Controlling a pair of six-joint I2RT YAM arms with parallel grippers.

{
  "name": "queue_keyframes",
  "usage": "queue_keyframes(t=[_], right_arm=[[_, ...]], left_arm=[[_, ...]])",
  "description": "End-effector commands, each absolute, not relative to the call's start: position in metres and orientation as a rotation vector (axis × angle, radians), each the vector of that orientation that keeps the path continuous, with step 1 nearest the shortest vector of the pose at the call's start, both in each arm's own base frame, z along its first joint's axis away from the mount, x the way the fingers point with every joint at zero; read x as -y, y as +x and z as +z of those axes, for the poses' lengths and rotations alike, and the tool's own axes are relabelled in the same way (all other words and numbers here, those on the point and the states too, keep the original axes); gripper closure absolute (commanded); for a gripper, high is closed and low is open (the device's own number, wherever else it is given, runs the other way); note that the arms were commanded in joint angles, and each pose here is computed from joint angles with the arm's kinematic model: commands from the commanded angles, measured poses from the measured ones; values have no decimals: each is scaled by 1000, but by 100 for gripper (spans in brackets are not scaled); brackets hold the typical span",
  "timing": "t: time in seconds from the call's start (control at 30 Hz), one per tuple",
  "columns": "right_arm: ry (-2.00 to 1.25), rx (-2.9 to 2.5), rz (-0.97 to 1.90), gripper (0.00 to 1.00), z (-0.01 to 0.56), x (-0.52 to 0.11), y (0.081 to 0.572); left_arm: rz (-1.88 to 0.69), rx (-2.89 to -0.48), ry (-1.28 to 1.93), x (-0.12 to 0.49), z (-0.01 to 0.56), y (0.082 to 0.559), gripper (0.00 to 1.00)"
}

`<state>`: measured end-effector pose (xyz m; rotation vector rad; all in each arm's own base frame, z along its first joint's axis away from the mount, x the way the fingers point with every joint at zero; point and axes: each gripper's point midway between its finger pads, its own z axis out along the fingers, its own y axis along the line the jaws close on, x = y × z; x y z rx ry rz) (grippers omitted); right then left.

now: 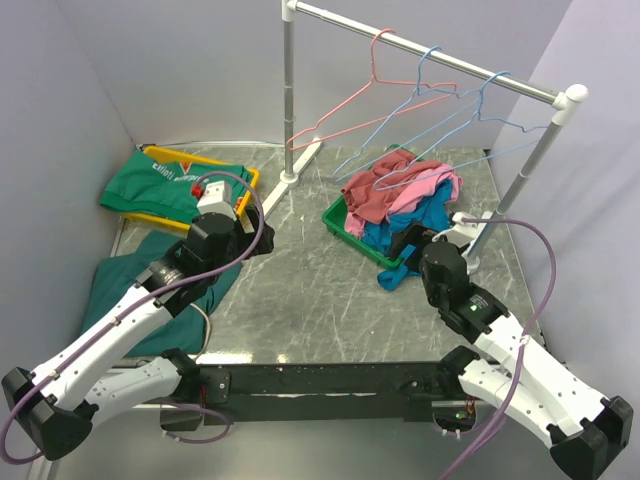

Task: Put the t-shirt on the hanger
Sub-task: Pick up the T-shirt and place it in the bin.

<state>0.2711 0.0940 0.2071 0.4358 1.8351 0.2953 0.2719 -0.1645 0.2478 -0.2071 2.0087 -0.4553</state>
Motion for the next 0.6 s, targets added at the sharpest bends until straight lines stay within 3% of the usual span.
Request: queue_keyframes(t=[0.0,0.57], right_arm=[[431,-1824,303,0,221,-98,276],[381,-1896,285,0,219,-124,304]], left_arm=[[-511,-1991,-191,169,255,267,4],[-549,-2018,-191,178,250,267,4]])
